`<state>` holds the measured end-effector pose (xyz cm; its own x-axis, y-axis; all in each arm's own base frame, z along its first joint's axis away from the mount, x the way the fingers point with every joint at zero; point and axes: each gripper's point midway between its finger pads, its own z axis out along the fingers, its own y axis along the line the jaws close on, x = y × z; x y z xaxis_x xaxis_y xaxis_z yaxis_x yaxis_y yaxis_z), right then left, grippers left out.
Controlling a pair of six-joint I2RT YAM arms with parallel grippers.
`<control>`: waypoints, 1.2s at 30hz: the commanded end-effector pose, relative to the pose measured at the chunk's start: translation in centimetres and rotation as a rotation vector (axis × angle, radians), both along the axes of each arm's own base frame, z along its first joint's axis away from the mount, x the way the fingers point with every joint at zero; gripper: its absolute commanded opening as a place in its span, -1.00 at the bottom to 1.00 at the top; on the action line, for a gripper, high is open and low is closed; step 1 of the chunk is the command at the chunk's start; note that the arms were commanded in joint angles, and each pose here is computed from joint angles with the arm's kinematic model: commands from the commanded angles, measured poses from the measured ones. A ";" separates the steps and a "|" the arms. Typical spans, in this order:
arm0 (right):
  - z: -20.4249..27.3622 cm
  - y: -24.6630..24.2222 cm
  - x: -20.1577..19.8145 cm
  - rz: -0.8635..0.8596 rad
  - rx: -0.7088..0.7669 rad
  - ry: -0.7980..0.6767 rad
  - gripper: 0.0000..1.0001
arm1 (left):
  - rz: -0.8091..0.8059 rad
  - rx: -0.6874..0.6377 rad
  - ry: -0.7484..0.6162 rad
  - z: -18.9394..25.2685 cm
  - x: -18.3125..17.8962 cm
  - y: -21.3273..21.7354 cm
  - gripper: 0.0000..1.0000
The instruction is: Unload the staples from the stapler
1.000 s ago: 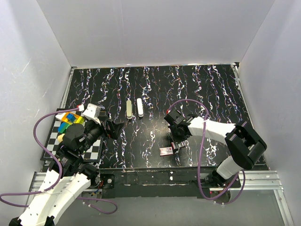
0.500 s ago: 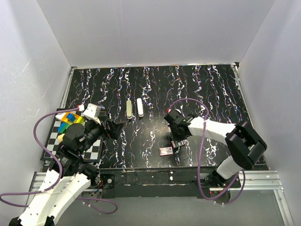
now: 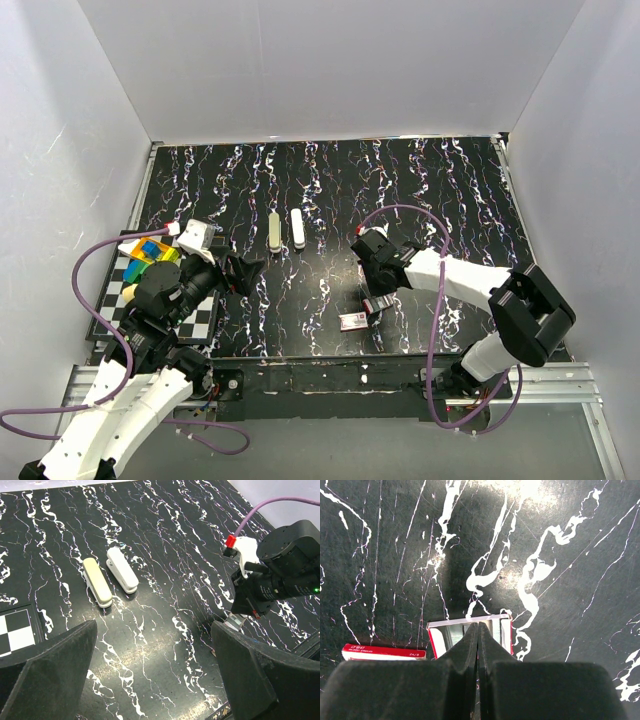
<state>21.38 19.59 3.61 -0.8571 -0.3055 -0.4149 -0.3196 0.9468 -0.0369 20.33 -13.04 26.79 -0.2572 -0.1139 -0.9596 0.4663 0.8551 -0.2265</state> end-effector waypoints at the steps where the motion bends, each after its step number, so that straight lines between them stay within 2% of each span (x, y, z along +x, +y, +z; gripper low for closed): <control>1: 1.0 0.4 0.9 -0.021 0.024 -0.039 -0.97 | 0.013 0.010 0.004 -0.1 0.2 0.2 0.96; 2: 0.9 0.3 0.9 -0.023 0.018 -0.039 -0.97 | 0.010 0.010 0.006 -0.2 0.2 0.2 0.96; 6: 1.2 -0.2 0.7 -0.032 0.013 -0.049 -0.69 | 0.013 0.009 0.004 -0.2 0.2 0.2 0.96; 20: 2.8 -3.2 -0.4 -0.130 -0.007 -0.081 -0.58 | -0.008 0.021 0.022 -0.7 0.3 -0.2 0.96; 25: 2.9 -3.9 -1.1 -0.155 -0.026 -0.048 -0.58 | -0.074 0.033 0.053 -1.4 0.1 -1.3 0.96; 27: 2.9 -4.1 -1.4 -0.153 -0.019 -0.045 -0.50 | -0.094 0.035 0.062 -1.6 0.0 -1.7 0.96; 31: 2.9 -4.7 -2.0 -0.152 0.012 -0.062 -0.22 | -0.187 0.017 0.104 -2.2 -0.5 -3.4 0.95; 36: 3.1 -4.2 -1.9 -0.116 0.064 -0.045 -0.17 | -0.249 -0.014 0.193 -2.7 -0.6 -5.1 0.82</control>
<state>19.15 14.91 6.30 -0.8691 -0.1873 -0.4578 -0.1930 0.9806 -0.0349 20.27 -16.56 23.67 -0.4070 -0.0291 -0.9130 0.5701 0.7729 -0.2788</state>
